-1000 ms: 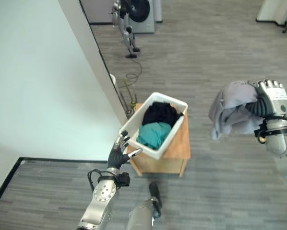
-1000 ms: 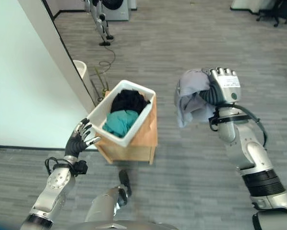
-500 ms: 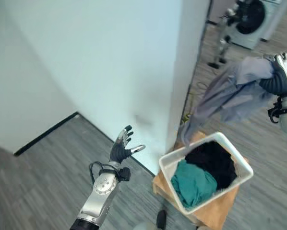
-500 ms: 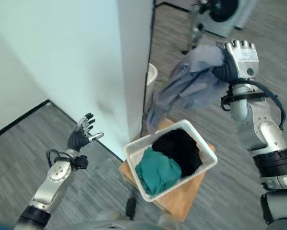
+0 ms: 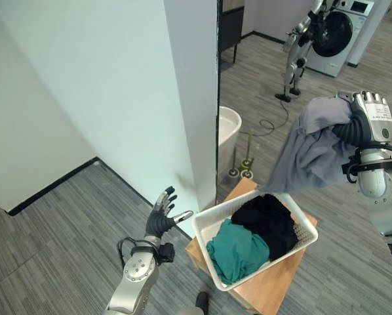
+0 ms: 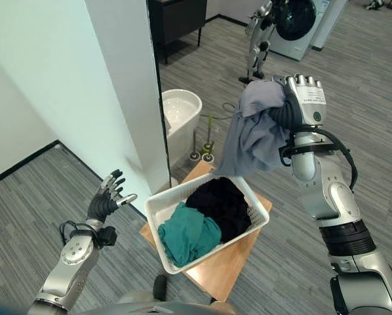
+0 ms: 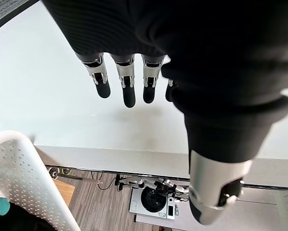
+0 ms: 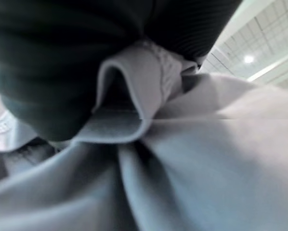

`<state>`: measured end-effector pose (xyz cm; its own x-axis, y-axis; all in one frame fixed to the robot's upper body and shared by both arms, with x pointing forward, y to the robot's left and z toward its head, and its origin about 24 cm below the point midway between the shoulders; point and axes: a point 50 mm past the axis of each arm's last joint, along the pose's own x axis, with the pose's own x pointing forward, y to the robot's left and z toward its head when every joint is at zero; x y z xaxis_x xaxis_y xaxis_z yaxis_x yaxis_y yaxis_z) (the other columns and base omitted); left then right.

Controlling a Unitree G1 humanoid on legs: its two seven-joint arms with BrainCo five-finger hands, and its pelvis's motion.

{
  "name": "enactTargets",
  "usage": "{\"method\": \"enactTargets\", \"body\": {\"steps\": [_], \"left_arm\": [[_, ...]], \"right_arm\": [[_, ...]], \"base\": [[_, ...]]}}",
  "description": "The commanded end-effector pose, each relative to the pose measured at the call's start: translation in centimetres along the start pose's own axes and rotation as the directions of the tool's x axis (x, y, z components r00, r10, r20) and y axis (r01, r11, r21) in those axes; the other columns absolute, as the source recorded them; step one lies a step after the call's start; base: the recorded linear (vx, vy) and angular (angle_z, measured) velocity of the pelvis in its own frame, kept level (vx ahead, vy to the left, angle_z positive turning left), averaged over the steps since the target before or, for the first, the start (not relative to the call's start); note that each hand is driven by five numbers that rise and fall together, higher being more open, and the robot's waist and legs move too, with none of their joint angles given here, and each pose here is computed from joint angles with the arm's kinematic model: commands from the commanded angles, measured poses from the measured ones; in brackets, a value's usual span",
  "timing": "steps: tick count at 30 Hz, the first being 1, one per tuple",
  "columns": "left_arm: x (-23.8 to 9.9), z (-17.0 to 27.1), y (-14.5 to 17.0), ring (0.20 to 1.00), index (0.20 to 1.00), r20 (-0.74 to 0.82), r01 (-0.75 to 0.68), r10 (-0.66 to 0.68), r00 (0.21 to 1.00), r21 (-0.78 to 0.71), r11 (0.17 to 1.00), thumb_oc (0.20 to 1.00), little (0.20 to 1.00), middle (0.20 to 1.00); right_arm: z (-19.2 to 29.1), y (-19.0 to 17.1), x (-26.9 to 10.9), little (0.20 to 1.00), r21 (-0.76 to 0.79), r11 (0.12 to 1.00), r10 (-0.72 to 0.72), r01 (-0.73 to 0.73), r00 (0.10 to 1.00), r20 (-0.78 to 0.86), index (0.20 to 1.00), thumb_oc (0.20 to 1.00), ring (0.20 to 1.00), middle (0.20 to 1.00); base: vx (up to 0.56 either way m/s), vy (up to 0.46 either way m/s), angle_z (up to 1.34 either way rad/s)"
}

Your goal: Pick up bed clothes into laundry basket.

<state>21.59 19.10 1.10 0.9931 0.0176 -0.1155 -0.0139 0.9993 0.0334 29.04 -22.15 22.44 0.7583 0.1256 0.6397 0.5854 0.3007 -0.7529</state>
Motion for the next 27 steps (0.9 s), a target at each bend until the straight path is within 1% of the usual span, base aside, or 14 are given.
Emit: {"method": "enactTargets", "body": {"steps": [1, 5, 13, 17, 18, 21, 22, 24, 25, 27], "left_arm": [[0.4, 1.8, -0.6, 1.0, 1.0, 0.102, 0.028, -0.026, 0.994, -0.015, 1.0, 1.0, 1.0, 1.0], [0.3, 1.7, -0.6, 1.0, 1.0, 0.095, 0.019, -0.016, 0.995, -0.031, 0.999, 1.0, 1.0, 1.0], [0.4, 1.7, -0.5, 1.0, 1.0, 0.096, 0.011, -0.006, 0.995, -0.044, 0.999, 1.0, 1.0, 1.0], [0.4, 1.8, -0.5, 1.0, 1.0, 0.101, 0.003, 0.002, 0.995, -0.051, 0.999, 1.0, 1.0, 1.0], [0.4, 1.8, -0.6, 1.0, 1.0, 0.102, -0.001, 0.007, 0.995, -0.057, 0.998, 1.0, 1.0, 1.0], [0.3, 1.7, -0.8, 1.0, 1.0, 0.1, 0.0, 0.006, 0.995, -0.061, 0.998, 1.0, 1.0, 1.0], [0.2, 1.7, -0.9, 1.0, 1.0, 0.1, 0.003, 0.003, 0.995, -0.059, 0.998, 1.0, 1.0, 1.0], [0.2, 1.7, -0.9, 1.0, 1.0, 0.1, 0.002, 0.004, 0.995, -0.059, 0.998, 1.0, 1.0, 1.0], [0.2, 1.6, -0.9, 1.0, 1.0, 0.097, 0.003, 0.003, 0.995, -0.059, 0.998, 1.0, 1.0, 1.0], [0.3, 1.5, -1.0, 1.0, 1.0, 0.092, 0.002, 0.004, 0.996, -0.063, 0.998, 1.0, 1.0, 1.0]], "right_arm": [[1.4, -3.6, 3.1, 0.2, 0.005, 0.987, -0.16, 0.16, 0.982, 0.103, 0.2, 0.2, 0.2, 0.2], [1.6, -3.4, 3.4, 0.2, 0.034, 0.989, -0.148, 0.146, 0.984, 0.1, 0.2, 0.2, 0.2, 0.2], [1.7, -2.9, 2.6, 0.2, 0.09, 0.988, -0.137, 0.129, 0.986, 0.092, 0.2, 0.2, 0.2, 0.2], [1.8, -2.0, 1.5, 0.2, 0.124, 0.988, -0.101, 0.091, 0.992, 0.082, 0.2, 0.2, 0.2, 0.2], [2.2, -1.4, 0.7, 0.2, 0.161, 0.984, -0.084, 0.07, 0.993, 0.083, 0.2, 0.2, 0.2, 0.2], [2.4, -0.5, -0.2, 0.2, 0.185, 0.982, -0.053, 0.038, 0.996, 0.073, 0.2, 0.2, 0.2, 0.2], [2.6, 0.9, -0.8, 0.2, 0.207, 0.978, 0.0, -0.013, 0.998, 0.062, 0.2, 0.2, 0.2, 0.2], [2.6, 0.9, -0.8, 0.2, 0.207, 0.978, 0.0, -0.013, 0.998, 0.063, 0.2, 0.2, 0.2, 0.2], [2.3, 2.1, -1.3, 0.2, 0.206, 0.977, 0.055, -0.063, 0.997, 0.045, 0.2, 0.2, 0.2, 0.2], [2.2, 3.1, -1.7, 0.2, 0.208, 0.973, 0.095, -0.1, 0.995, 0.029, 0.2, 0.2, 0.2, 0.2]], "base": [[0.02, -0.044, -0.01], [0.01, -0.027, -0.06], [0.0, -0.013, -0.01], [0.0, 0.0, 0.0], [0.0, 0.0, 0.0], [0.0, 0.0, 0.0], [0.0, 0.0, 0.0], [0.0, 0.0, 0.0], [0.0, 0.0, 0.0], [0.0, 0.0, 0.0]]}}
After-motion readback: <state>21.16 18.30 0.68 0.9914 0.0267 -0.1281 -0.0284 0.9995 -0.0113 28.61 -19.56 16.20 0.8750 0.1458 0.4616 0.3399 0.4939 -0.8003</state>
